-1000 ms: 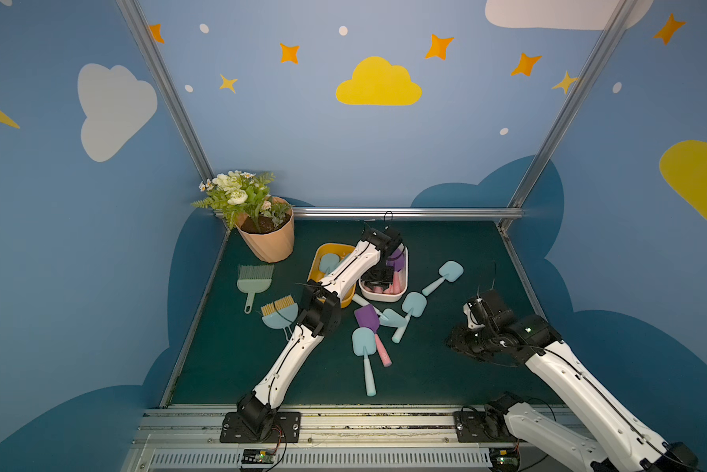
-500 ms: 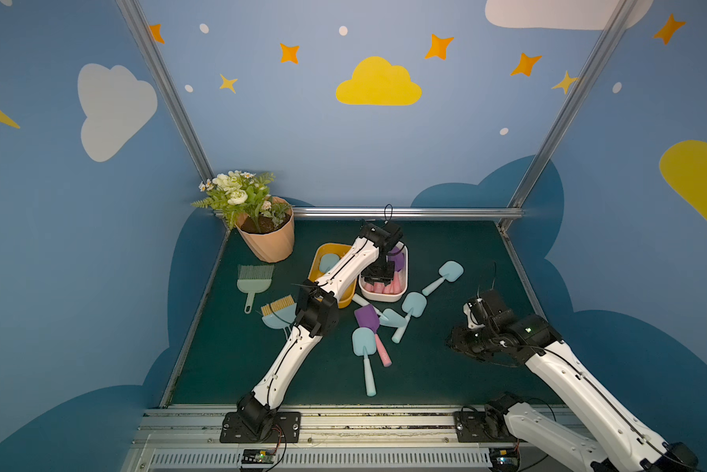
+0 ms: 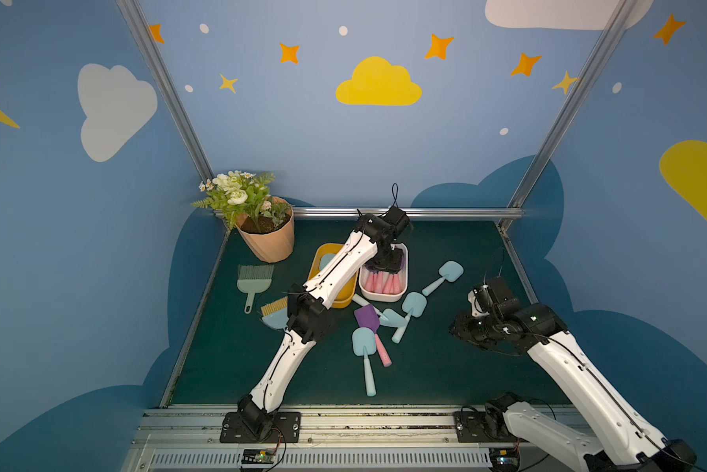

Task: Sort the small shovels by color and place them into the storage box
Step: Place the shovel in the storage box.

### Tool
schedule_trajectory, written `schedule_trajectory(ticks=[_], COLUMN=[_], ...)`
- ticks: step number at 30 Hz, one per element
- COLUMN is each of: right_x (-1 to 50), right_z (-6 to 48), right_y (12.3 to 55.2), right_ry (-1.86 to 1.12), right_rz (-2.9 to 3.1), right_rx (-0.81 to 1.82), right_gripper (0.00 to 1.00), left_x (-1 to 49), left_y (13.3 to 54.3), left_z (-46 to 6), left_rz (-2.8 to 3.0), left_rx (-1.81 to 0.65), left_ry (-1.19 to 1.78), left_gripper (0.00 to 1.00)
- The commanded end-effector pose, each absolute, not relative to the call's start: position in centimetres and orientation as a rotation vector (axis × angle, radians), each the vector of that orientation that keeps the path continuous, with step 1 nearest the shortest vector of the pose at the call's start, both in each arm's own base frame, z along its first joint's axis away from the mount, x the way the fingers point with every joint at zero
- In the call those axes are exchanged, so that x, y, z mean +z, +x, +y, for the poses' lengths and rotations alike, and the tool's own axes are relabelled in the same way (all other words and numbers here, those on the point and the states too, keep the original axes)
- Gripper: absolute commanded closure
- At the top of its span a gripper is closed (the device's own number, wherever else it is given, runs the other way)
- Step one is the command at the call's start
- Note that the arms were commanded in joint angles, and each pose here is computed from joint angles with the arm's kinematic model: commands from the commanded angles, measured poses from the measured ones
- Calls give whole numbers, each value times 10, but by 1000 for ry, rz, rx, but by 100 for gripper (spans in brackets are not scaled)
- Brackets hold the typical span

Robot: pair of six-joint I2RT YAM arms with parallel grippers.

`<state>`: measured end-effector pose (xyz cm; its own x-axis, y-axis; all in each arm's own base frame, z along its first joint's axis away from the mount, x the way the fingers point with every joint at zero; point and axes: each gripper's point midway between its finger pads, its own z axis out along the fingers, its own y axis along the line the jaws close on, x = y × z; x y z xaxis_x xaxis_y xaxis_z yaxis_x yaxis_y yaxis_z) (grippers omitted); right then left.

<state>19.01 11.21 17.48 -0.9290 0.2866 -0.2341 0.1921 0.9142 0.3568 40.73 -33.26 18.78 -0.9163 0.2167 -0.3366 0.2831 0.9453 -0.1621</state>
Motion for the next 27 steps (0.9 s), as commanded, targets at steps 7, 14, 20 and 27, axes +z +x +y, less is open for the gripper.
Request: schedule_trajectory(ticks=[7,14,20,27], right_x=[195,188,168,139], right_z=[106,102,105,121], right_y=[226,262,297,341], right_ry=[448,666,858,927], right_rz=[2765,2745,2761,2875], right_rx=[461,489,527,590], right_gripper=[53,53,53,52], left_x=[264,282,278,255], left_y=[380,346,309,266], left_z=[-274,-217,-171,-127], left_rz=[2645,2588,2558,2590], left_rx=[-167,-147,-149,-156], left_ry=[327,193,93,-54], left_gripper=[62,61,57,57])
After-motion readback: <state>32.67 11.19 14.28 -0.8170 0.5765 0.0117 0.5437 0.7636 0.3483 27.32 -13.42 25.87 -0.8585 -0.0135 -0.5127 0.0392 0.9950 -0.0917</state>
